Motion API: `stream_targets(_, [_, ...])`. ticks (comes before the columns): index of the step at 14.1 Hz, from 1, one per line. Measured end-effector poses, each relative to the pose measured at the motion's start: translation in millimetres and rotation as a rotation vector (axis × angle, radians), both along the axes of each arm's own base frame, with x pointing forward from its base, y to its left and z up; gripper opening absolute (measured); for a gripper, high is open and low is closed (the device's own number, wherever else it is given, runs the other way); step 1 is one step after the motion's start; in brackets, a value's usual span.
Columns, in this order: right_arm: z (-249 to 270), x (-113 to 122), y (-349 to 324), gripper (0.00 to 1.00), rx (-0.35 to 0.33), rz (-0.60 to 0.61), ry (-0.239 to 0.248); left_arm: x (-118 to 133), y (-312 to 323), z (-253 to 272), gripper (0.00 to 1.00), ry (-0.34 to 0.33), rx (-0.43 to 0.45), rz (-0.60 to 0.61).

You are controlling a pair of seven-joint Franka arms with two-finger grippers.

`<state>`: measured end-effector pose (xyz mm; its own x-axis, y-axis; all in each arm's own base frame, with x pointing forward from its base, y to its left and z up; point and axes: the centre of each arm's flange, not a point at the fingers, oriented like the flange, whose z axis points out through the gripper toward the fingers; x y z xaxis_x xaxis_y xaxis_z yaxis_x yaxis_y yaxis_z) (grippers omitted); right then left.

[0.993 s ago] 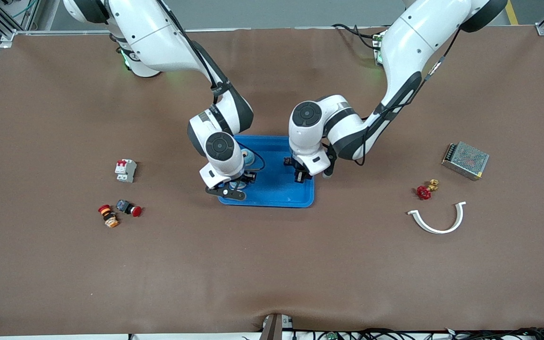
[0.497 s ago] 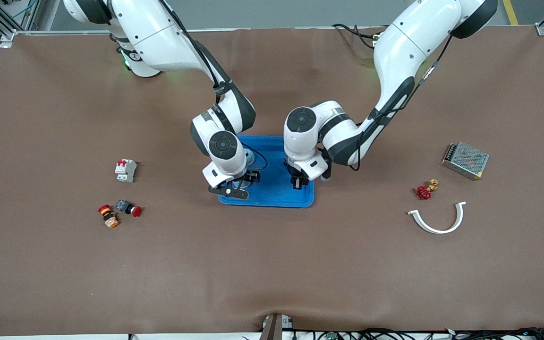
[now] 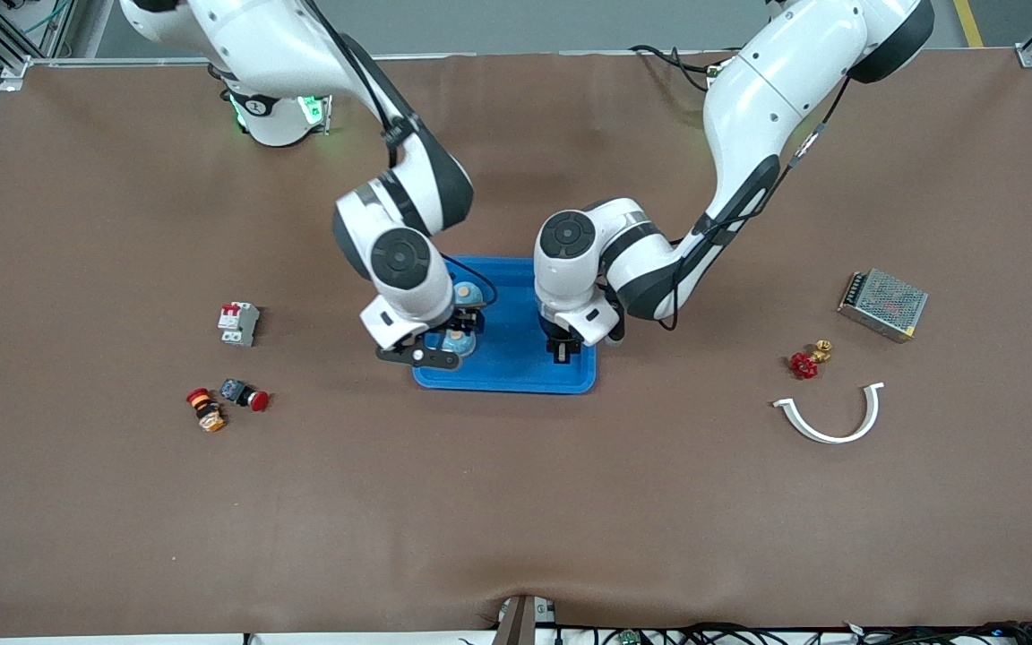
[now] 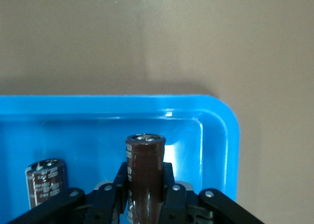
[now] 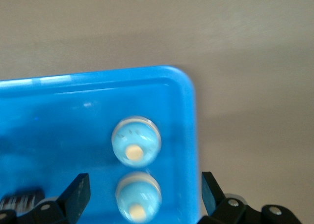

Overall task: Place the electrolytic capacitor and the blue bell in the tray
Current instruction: 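Release the bell in the tray and withdraw the right gripper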

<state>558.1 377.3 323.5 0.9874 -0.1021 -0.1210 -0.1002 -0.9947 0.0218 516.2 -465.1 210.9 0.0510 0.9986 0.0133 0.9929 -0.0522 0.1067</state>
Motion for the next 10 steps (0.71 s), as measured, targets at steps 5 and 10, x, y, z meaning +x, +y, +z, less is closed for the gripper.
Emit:
stream_targets(5, [164, -7, -92, 1.0, 0.043, 0.124, -0.013, -11, -19, 0, 0.3, -0.002, -0.013, 0.007])
stream_targets(10, [244, -29, -188, 1.0, 0.016, 0.2, -0.092, -15, -25, -9, 0.3, 0.009, -0.013, 0.001])
